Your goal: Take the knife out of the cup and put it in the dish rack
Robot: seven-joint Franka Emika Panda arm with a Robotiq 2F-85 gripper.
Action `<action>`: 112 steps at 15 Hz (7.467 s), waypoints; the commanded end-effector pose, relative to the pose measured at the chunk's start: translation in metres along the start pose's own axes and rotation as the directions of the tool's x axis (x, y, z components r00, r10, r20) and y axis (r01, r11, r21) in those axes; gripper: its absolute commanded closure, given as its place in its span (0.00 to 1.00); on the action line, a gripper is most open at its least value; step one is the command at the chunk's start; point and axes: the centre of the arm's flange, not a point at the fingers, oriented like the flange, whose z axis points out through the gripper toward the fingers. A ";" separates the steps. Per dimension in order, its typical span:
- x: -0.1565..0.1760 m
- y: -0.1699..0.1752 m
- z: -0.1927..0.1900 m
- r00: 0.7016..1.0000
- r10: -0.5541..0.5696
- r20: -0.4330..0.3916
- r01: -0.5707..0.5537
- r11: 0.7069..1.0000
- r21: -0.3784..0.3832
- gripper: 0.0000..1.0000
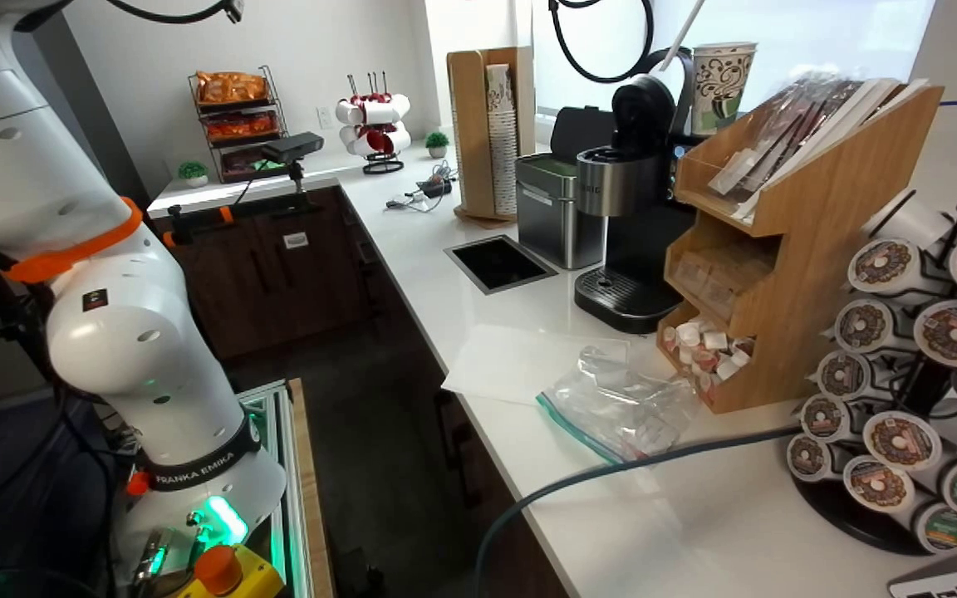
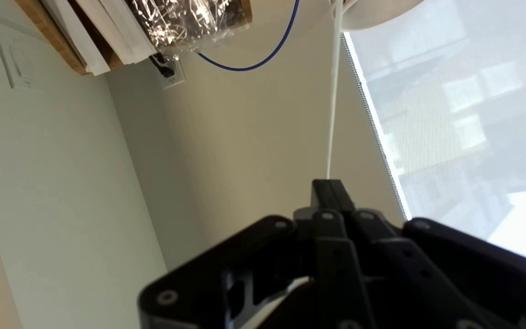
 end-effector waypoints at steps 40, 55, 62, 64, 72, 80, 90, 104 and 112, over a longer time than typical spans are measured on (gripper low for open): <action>0.004 0.097 0.033 0.964 -0.250 -0.088 0.261 0.954 0.149 1.00; -0.023 0.125 0.069 0.972 -0.234 -0.019 0.235 0.968 0.087 1.00; -0.036 0.136 0.079 0.972 -0.233 0.007 0.232 0.972 0.043 1.00; -0.039 0.139 0.081 0.972 -0.234 0.008 0.234 0.972 0.026 1.00; -0.057 0.140 0.086 0.974 -0.212 0.082 0.215 0.976 -0.028 1.00; -0.071 0.139 0.088 0.972 -0.187 0.140 0.199 0.977 -0.080 1.00; -0.073 0.136 0.095 0.967 -0.181 0.178 0.199 0.976 -0.087 1.00; -0.072 0.130 0.091 0.961 -0.181 0.210 0.202 0.976 -0.083 0.03; -0.062 0.130 0.082 0.951 -0.166 0.262 0.197 0.976 -0.097 0.00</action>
